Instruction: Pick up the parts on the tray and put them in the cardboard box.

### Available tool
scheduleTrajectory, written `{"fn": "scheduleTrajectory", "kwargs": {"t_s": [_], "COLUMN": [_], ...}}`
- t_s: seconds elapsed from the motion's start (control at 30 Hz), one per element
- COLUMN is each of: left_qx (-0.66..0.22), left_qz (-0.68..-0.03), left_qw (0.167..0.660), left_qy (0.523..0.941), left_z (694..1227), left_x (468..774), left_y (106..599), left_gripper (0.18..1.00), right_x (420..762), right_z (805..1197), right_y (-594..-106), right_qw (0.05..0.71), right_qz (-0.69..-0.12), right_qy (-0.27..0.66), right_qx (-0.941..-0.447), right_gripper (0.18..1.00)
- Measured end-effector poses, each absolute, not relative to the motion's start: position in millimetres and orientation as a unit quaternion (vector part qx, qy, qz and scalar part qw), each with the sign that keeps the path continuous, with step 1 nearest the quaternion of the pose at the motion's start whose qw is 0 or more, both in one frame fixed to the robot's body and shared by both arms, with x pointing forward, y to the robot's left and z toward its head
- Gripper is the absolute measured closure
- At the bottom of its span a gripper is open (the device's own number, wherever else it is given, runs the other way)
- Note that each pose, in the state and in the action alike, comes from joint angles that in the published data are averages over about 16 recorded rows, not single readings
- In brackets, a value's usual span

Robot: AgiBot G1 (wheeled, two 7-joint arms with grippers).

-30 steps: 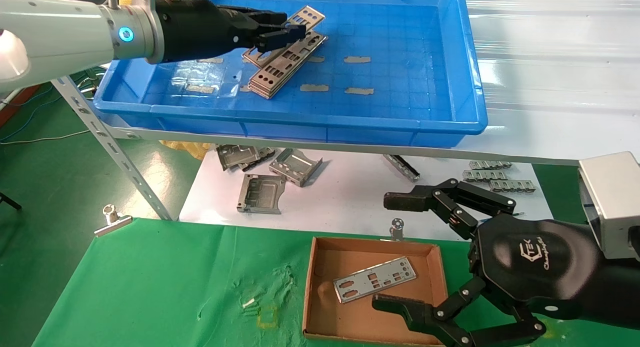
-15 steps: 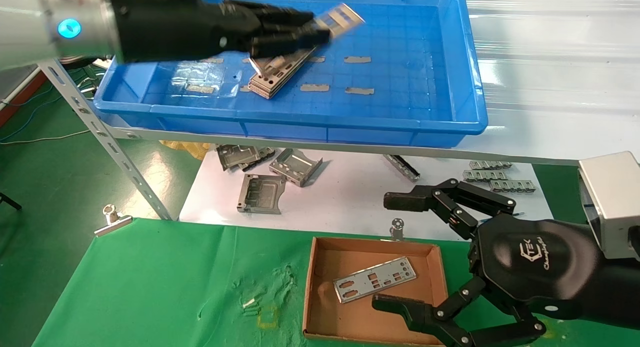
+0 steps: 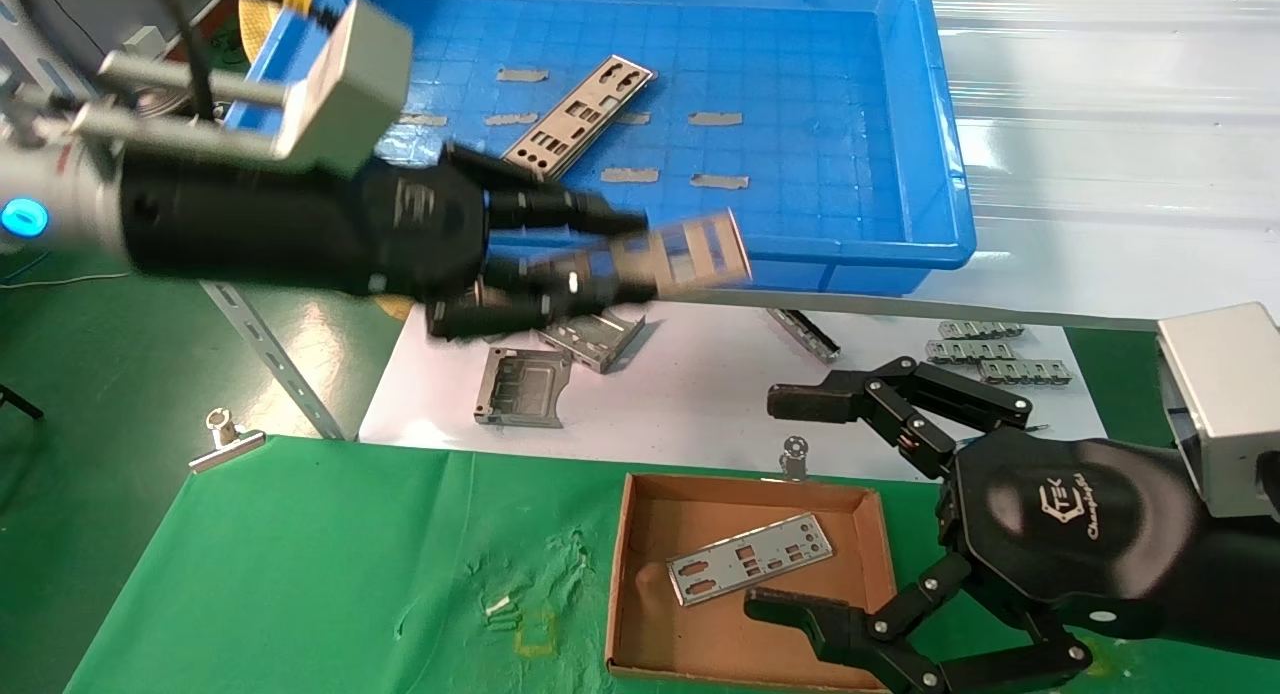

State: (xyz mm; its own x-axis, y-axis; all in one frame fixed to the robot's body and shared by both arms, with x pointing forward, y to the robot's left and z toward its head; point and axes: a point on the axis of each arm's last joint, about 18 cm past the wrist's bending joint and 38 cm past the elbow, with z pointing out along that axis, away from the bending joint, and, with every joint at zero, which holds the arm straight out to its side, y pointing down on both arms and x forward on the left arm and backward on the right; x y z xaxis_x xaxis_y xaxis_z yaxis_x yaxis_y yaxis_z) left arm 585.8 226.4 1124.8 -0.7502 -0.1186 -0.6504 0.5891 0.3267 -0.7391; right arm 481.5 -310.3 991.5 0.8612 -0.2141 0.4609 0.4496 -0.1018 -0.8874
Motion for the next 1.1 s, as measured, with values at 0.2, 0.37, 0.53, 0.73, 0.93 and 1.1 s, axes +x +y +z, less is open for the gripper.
{"fn": "scheduleTrajectory", "kwargs": {"t_s": [0.2,0.37,0.53,0.73,0.93,1.1], "left_qx": [0.191,0.198,0.200,0.211,0.221,0.226], "left_qz": [-0.535,-0.519,-0.505,-0.482,-0.462,-0.448], "left_qw": [0.289,0.275,0.275,0.295,0.316,0.326], "left_qy": [0.771,0.785,0.794,0.798,0.799,0.801], "left_z": [1085.8,1049.8,1005.8,953.9,914.1,895.6], "left_x": [576.9,589.0,613.9,640.5,657.8,667.1], "left_y": [215.7,199.0,172.1,139.7,117.4,106.6], "left_gripper": [0.745,0.745,0.745,0.746,0.746,0.746], "right_x": [481.5,481.5,481.5,481.5,481.5,481.5], "right_z": [991.5,991.5,991.5,991.5,991.5,991.5], "right_y": [-310.3,-310.3,-310.3,-310.3,-310.3,-310.3], "right_qw": [0.665,0.665,0.665,0.665,0.665,0.665], "right_qz": [-0.250,-0.250,-0.250,-0.250,-0.250,-0.250], "right_qy": [-0.084,-0.084,-0.084,-0.084,-0.084,-0.084], "right_qx": [-0.699,-0.699,-0.699,-0.699,-0.699,-0.699], "right_gripper": [0.179,0.179,0.179,0.179,0.179,0.179]}}
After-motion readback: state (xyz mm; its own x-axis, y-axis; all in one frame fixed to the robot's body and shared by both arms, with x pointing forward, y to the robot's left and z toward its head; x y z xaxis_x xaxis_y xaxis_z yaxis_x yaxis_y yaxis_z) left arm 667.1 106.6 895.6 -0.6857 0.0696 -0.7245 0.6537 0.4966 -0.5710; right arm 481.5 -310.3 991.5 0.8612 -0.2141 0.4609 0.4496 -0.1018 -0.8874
